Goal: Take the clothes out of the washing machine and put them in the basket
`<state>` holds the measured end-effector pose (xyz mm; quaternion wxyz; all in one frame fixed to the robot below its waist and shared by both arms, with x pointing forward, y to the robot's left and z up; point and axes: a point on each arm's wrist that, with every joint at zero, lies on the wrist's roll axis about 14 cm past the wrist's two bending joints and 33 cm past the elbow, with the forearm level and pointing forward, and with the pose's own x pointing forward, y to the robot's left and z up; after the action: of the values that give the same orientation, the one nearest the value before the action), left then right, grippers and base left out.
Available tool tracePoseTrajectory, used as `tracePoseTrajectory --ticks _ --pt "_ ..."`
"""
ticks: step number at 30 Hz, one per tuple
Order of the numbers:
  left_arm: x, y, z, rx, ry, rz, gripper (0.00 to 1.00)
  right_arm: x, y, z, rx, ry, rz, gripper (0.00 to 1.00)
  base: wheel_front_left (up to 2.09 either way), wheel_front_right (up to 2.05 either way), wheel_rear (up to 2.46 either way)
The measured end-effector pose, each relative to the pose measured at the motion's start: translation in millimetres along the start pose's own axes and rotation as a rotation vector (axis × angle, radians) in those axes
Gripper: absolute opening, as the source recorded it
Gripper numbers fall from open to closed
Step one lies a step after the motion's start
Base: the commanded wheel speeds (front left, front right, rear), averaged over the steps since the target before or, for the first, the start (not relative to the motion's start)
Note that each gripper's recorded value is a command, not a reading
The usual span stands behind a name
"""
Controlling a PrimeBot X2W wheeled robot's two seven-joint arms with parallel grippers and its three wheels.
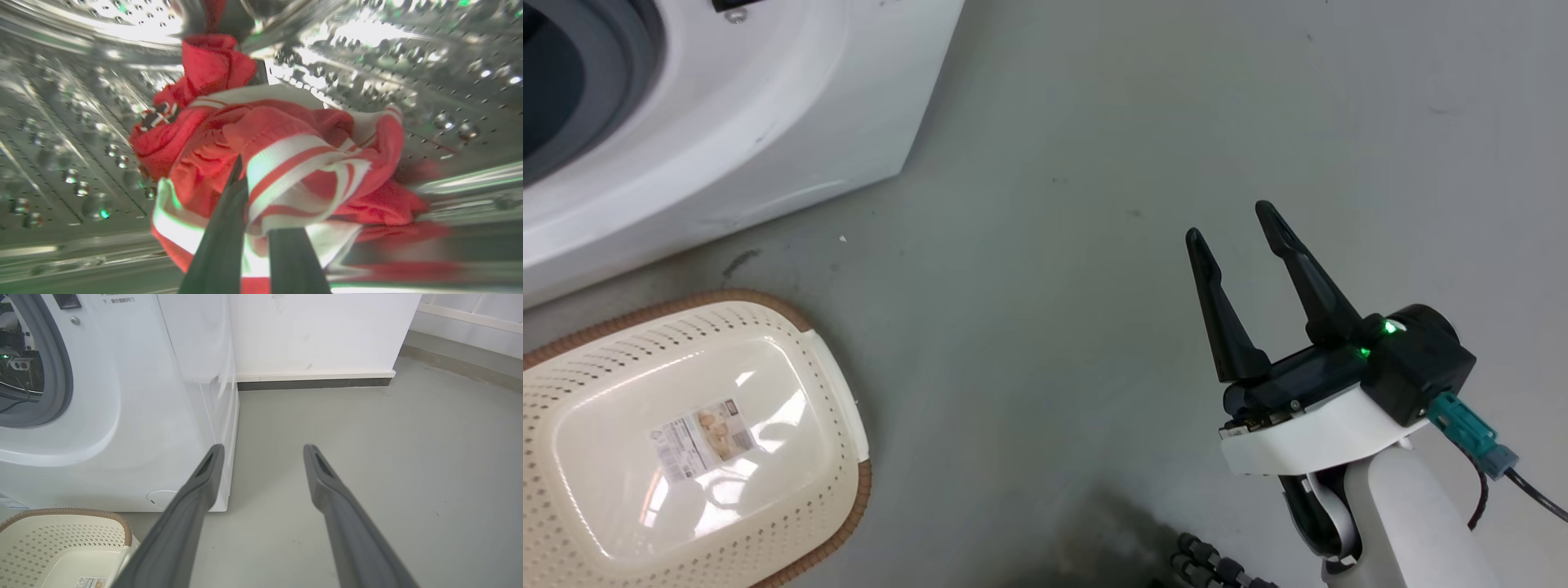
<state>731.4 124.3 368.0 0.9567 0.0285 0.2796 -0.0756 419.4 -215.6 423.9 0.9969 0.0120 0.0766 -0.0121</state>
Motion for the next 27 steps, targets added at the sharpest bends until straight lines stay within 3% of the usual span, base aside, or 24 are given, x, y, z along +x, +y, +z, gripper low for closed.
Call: tracePoseTrajectory --ticks 12,27 --pt "-69 -10 19 -0.045 -0.302 0.007 0.0 -30 -6 37 -0.017 -0.072 -0.028 1.0 0.0 0.0 0.0" --pt "-178 -10 15 -0.066 -0.455 -0.002 0.0 -82 4 67 0.013 -0.138 -0.022 1.0 0.0 0.0 0.0"
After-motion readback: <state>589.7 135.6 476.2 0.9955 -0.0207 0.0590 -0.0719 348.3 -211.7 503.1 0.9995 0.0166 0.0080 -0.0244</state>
